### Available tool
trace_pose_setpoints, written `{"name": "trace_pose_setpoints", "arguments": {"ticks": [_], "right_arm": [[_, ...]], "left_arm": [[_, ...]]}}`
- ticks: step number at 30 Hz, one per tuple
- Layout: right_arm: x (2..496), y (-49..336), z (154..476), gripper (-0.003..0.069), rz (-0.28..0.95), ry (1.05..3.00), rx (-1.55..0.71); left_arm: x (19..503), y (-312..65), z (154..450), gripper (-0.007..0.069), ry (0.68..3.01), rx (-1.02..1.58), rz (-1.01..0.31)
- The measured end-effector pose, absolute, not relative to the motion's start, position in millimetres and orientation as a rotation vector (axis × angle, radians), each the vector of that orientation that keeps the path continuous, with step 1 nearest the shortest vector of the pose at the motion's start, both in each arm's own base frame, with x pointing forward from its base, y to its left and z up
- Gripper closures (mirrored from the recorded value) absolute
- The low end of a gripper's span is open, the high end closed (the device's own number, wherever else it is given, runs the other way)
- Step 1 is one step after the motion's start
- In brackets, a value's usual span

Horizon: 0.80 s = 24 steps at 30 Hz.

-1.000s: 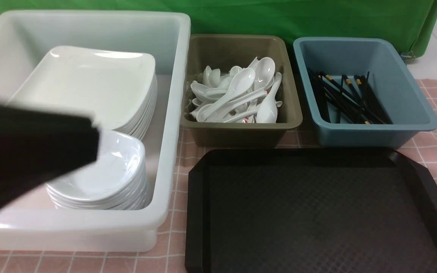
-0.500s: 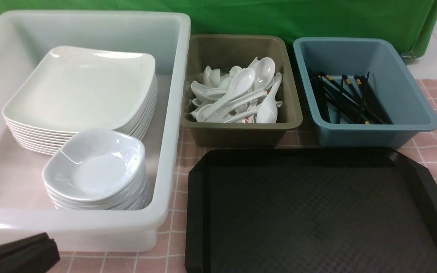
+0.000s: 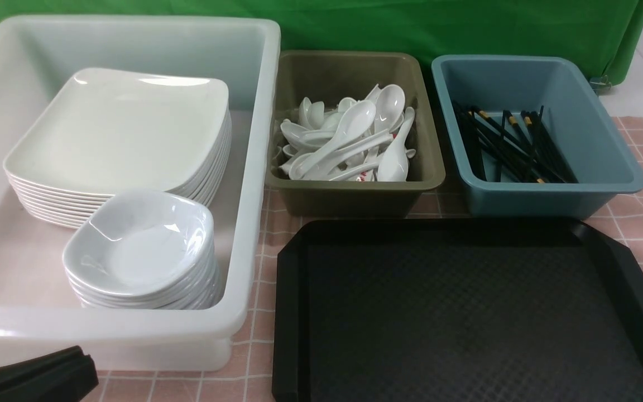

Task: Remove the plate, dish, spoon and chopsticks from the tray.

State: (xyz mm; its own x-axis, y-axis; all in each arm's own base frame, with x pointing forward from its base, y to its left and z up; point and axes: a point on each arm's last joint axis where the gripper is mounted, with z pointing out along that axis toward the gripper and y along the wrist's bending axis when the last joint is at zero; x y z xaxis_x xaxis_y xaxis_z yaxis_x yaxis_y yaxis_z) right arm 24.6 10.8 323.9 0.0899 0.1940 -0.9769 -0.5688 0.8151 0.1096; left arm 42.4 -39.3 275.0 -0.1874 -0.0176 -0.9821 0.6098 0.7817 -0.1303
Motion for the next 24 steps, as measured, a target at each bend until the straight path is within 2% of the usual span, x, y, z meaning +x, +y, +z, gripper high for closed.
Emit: {"name": "trace_pose_setpoints", "arguments": {"ticks": [18,24], "right_arm": [[25,11,323,0.0571,0.583,1.375,-0.333],[25,11,323,0.0557,0.583,1.376,-0.332]], "left_arm": [[43,-39,275,0.0625,1.671,0.497,-0.574],[46,-28,263,0.0625,1.599,0.449,-0.367]]}}
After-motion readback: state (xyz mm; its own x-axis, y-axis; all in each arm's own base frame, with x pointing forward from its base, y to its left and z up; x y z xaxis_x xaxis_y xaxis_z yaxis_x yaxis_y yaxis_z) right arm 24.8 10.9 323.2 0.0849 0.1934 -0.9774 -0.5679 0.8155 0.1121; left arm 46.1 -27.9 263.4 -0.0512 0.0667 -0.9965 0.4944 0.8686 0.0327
